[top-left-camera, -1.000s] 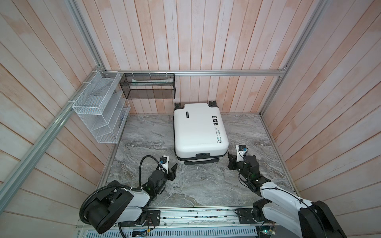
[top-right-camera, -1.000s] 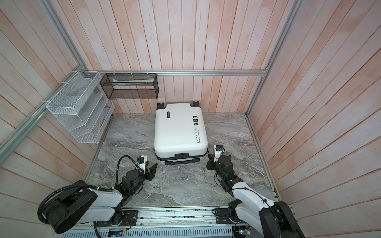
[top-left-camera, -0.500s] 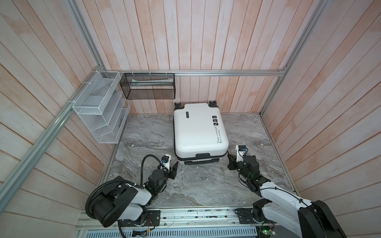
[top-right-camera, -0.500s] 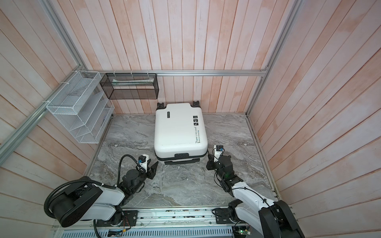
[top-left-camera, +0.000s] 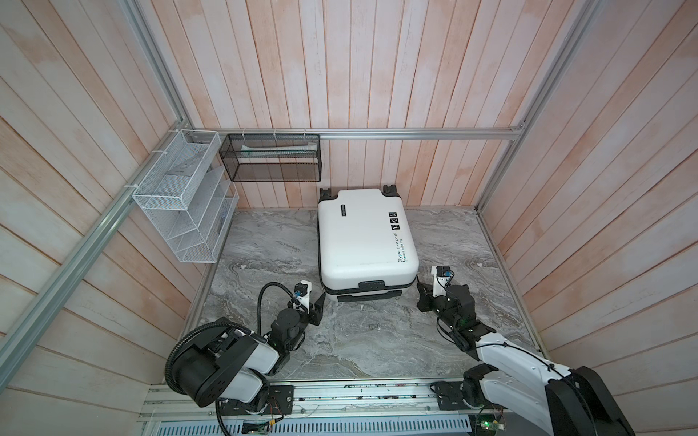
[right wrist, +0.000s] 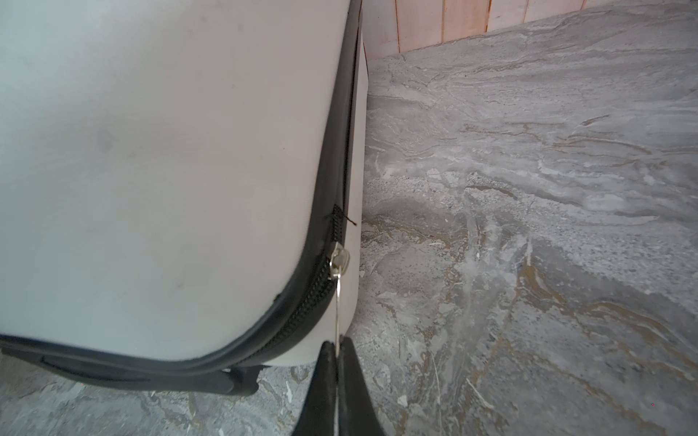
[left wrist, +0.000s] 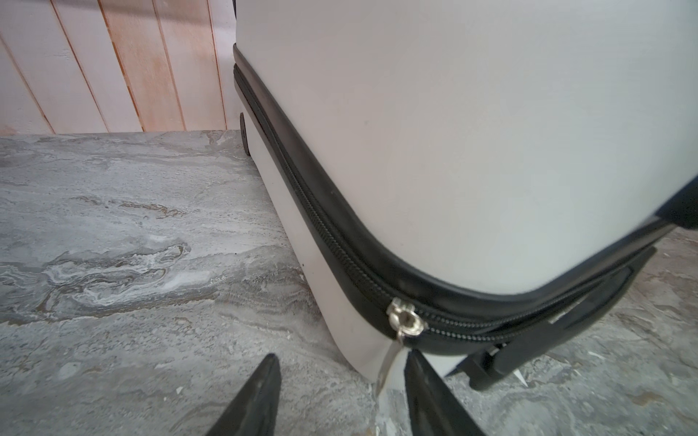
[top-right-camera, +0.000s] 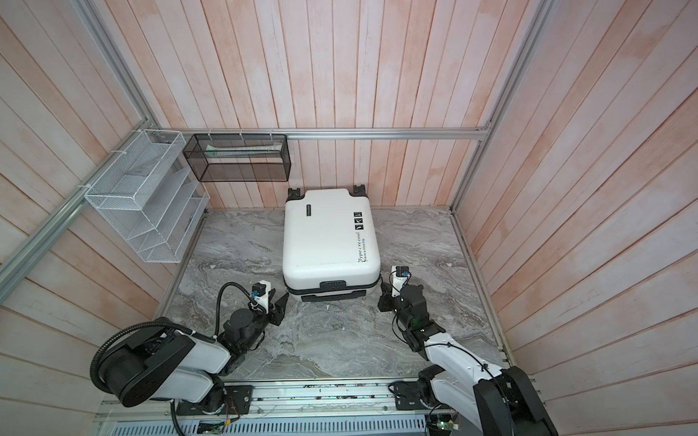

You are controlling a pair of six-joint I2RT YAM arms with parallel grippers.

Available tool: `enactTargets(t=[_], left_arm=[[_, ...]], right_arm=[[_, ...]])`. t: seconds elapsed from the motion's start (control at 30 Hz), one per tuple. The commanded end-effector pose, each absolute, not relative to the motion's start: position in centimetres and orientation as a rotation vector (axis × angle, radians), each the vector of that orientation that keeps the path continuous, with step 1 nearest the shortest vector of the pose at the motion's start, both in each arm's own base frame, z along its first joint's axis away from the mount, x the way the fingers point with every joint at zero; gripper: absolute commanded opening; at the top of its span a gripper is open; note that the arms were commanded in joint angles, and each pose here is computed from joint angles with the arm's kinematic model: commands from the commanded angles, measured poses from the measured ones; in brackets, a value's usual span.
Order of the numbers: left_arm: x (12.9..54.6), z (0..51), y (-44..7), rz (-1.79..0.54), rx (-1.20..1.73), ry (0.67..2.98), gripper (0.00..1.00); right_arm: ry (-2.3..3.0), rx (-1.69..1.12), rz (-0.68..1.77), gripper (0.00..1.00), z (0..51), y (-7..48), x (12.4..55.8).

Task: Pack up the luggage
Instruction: 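Close the left gripper on the second silver zipper pull tab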

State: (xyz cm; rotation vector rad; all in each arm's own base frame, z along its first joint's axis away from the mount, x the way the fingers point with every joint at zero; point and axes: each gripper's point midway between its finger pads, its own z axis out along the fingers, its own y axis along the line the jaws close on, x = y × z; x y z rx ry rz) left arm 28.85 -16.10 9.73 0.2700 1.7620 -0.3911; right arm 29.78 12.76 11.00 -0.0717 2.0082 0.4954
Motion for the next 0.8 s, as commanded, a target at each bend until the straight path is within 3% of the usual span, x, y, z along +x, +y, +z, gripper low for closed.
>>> enactTargets(t=[0.0,0.4,0.77], left_arm=[[29.2,10.9,-16.5,-0.417,0.275,1.716,0.54],[29.7,10.8,-17.4,-0.438,0.325,1.709,0.42],[30.5,10.9,-18.0,-0.455,0.34,1.698,0.39]], right_arm=[[2.038,-0.101,0.503,0.0,9.9,13.0,29.2],[2.045,-0.102,0.504,0.0,9.8,13.0,29.3],[2.049,-0.104,0.502,0.0,9.7,13.0,29.3]])
